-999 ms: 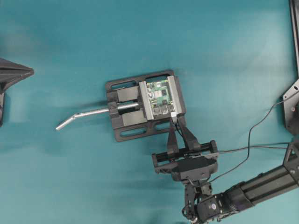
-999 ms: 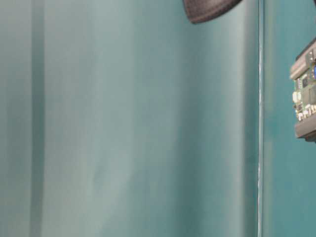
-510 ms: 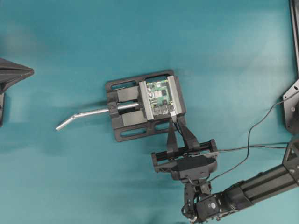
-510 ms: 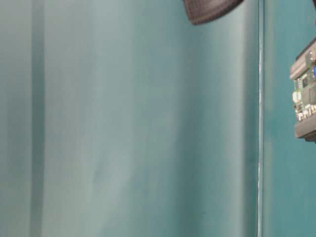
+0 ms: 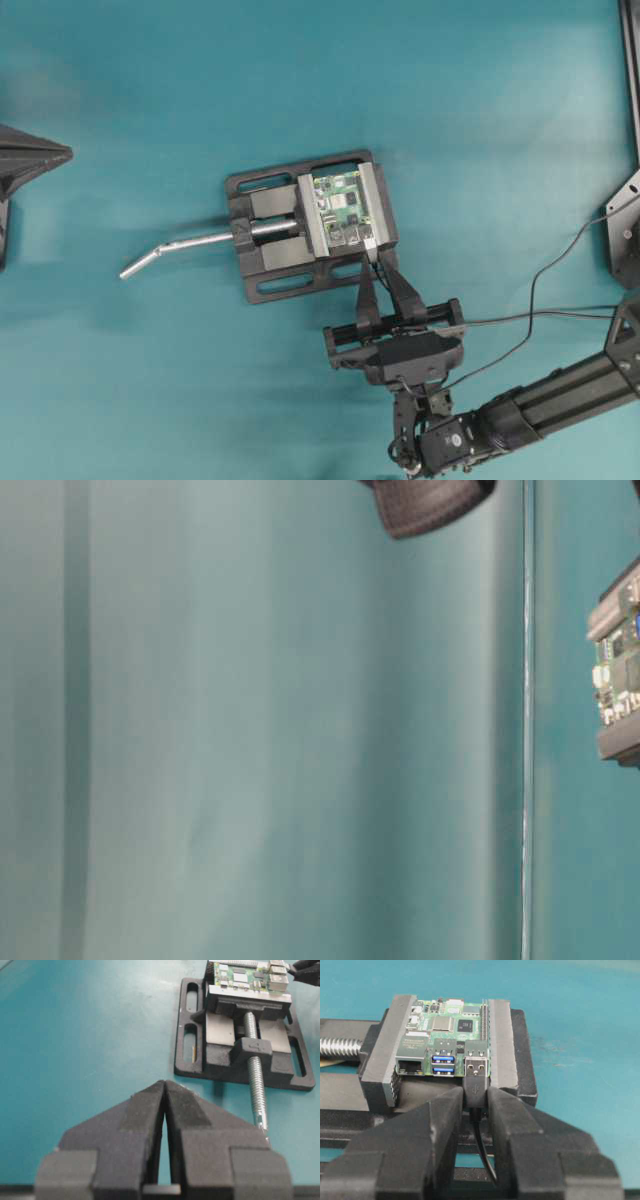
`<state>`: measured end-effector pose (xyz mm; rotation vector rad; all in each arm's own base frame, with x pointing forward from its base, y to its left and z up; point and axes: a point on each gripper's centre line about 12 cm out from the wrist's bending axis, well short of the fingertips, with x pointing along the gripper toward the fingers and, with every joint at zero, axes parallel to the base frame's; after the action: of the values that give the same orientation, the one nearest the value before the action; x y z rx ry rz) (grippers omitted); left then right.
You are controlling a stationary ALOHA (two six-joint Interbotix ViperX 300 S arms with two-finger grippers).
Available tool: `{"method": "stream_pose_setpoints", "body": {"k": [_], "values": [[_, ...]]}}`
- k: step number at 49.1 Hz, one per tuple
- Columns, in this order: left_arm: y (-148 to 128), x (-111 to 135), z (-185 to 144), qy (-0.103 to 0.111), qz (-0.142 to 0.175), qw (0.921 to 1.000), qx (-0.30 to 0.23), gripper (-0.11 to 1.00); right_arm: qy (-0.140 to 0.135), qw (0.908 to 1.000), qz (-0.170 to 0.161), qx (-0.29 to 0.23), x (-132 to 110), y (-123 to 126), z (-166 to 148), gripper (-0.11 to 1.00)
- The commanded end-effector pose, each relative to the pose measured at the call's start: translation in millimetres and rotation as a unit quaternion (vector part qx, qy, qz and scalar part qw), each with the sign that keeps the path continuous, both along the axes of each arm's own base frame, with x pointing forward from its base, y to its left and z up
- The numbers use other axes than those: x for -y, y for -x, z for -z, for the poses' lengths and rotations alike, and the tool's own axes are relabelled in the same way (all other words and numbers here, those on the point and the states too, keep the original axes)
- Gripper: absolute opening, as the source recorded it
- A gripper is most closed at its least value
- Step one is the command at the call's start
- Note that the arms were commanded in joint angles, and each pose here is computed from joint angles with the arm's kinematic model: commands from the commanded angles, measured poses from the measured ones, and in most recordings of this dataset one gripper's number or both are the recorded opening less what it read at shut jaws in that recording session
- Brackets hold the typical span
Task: Insert the USB into the fixed PCB.
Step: 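Push the USB plug forward into the PCB port with the right gripper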
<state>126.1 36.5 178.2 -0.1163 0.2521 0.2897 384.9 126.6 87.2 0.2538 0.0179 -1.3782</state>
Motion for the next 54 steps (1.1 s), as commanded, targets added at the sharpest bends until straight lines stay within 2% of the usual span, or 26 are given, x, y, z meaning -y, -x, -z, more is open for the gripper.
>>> {"method": "stream_pose_setpoints", "body": {"k": [1, 14, 30, 44, 54], "values": [[-2, -1, -11, -0.004, -0.002, 0.9999, 0.012, 0.0, -0.013, 0.9996, 0.003, 0.025, 3, -4, -23, 0.22], [-2, -1, -12, -0.005, -0.002, 0.9999, 0.013, 0.0, -0.018, 0.9993, 0.002, 0.032, 4, -3, -36, 0.22], [-2, -1, -12, -0.005, -0.002, 0.9999, 0.013, 0.0, -0.018, 0.9994, -0.016, 0.026, 7, -4, -30, 0.22], [-2, -1, -11, -0.005, -0.002, 0.9999, 0.012, 0.0, -0.02, 0.9994, -0.013, 0.026, 11, -6, -28, 0.22], [-2, -1, -12, -0.005, -0.002, 0.9999, 0.013, 0.0, -0.01, 0.9993, -0.017, 0.03, 13, -8, -30, 0.22]]}}
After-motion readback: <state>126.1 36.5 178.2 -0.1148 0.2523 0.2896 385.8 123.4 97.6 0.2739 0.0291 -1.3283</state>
